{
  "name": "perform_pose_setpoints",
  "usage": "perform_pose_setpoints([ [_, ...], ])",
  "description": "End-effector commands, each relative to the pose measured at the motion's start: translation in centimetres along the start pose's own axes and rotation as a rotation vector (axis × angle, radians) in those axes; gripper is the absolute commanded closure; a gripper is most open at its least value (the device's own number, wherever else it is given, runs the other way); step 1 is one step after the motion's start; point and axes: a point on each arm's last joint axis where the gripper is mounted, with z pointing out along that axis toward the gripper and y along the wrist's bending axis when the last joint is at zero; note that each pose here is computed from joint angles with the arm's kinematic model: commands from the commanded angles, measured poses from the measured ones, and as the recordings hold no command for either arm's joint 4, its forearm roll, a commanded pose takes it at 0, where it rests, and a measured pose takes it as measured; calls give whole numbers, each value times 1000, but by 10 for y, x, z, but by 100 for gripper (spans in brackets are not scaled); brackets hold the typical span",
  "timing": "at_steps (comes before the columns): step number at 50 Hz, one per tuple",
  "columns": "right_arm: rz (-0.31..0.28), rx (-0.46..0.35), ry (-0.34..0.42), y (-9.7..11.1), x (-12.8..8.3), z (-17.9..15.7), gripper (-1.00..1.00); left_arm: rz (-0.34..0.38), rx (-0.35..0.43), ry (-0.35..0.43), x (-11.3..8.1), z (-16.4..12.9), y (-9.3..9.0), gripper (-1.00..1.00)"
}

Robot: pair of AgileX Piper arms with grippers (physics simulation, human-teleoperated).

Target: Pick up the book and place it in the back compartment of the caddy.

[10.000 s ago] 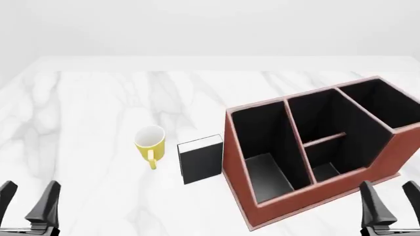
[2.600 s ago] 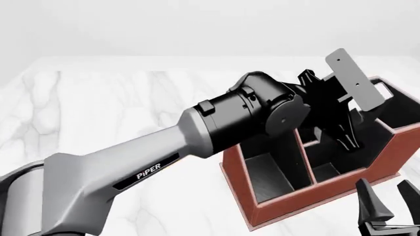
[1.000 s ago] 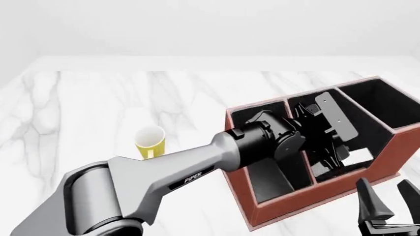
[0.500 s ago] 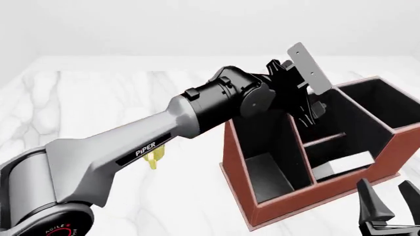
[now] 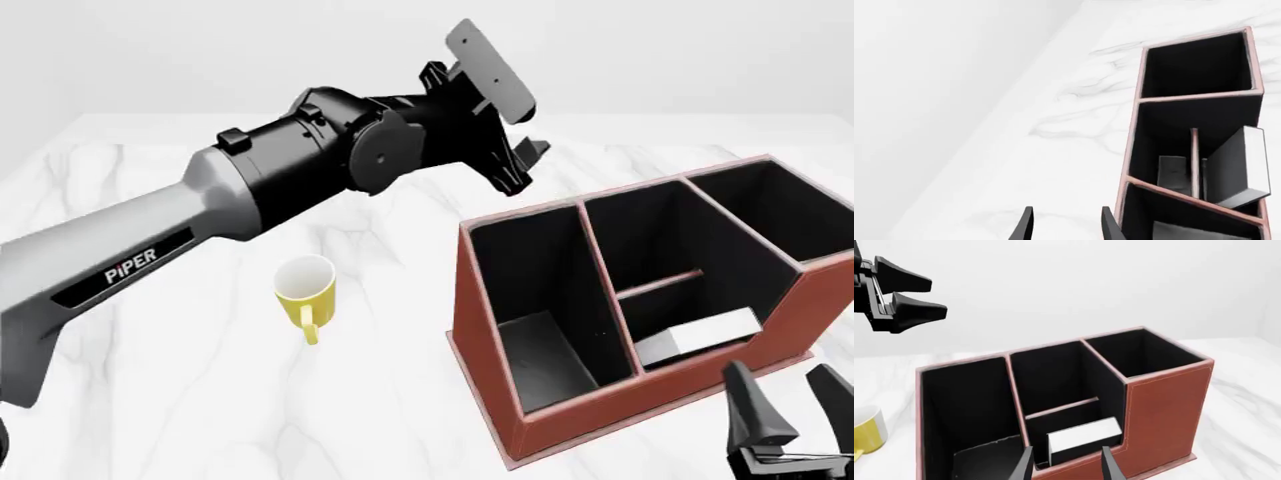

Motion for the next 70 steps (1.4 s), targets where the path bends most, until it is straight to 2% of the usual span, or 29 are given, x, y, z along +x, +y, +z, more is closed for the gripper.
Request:
perform_pose_setpoints([
  [1, -10, -11, 16, 1, 0, 5, -100, -25, -116, -4, 31, -38, 32, -100],
  [3, -13, -10, 15, 1, 0, 5, -100, -43, -145, -13, 35, -46, 39, -100],
  [8, -17, -10, 22, 1, 1, 6, -100, -63, -168, 9, 54, -64, 39, -100],
  [11, -22, -12, 31, 1, 1, 10, -100, -92, -202, 14, 63, -77, 46, -100],
  [13, -23, -38, 41, 3, 1, 14, -100, -111, -222, 44, 80, -76, 51, -100],
  [14, -45, -56, 39, 5, -1, 16, -100, -127, -219, 63, 90, -72, 49, -100],
  [15, -30, -69, 59, 6, -2, 23, -100, -115, -225, 71, 97, -71, 48, -100],
  [20, -12, -107, 104, 14, -14, 57, -100, -156, -243, 78, 113, -70, 48, -100],
  [23, 4, -163, 115, 26, -35, 75, -100, -172, -251, 77, 119, -71, 47, -100],
  [26, 35, -234, 115, 42, -69, 89, -100, -185, -258, 81, 126, -70, 47, -100],
  [27, 35, -235, 115, 42, -69, 89, -100, -185, -258, 81, 126, -70, 47, -100],
  [28, 51, -256, 119, 48, -85, 95, -100, -194, -266, 77, 127, -70, 49, -100],
  [31, 65, -267, 72, 51, -122, 96, -100, -201, -269, 74, 131, -70, 47, -100],
  [32, 65, -267, 72, 51, -122, 96, -100, -201, -269, 74, 131, -70, 47, -100],
  [33, 57, -275, 21, 51, -150, 90, -100, -206, -270, 69, 133, -71, 45, -100],
  [34, 57, -275, 21, 51, -150, 90, -100, -206, -270, 69, 133, -71, 45, -100],
  [35, 54, -270, 0, 50, -163, 87, -100, -207, -272, 68, 134, -71, 45, -100],
  [38, 49, -273, -86, 47, -216, 68, -100, -221, -280, 66, 139, -71, 45, -100],
  [43, 25, -279, -202, 40, -288, 26, -100, -237, -290, 64, 147, -71, 44, -100],
  [45, 28, -282, -231, 37, -308, 12, -100, -243, -293, 62, 147, -71, 44, -100],
  [46, 28, -282, -231, 37, -309, 12, -100, -243, -293, 62, 147, -71, 44, -100],
  [52, 11, -265, -384, 21, -375, -56, -100, -220, -282, 84, 154, -65, 41, -100],
  [55, 14, -242, -452, 15, -398, -88, -100, -229, -302, 62, 148, -68, 48, -100],
  [57, 20, -237, -468, 13, -403, -97, -100, -230, -302, 59, 146, -69, 49, -100],
  [62, 50, -218, -565, 4, -429, -161, -100, -225, -303, 56, 144, -69, 50, -100],
  [64, 46, -218, -573, 2, -432, -171, -100, -222, -302, 57, 144, -69, 50, -100],
  [65, 22, -183, -636, 0, -435, -204, -100, -216, -303, 59, 143, -70, 50, -100],
  [66, 22, -183, -636, 0, -436, -205, -100, -216, -303, 59, 143, -70, 50, -100],
  [70, 45, -120, -708, 11, -433, -248, -100, -214, -308, 58, 142, -71, 53, -100],
])
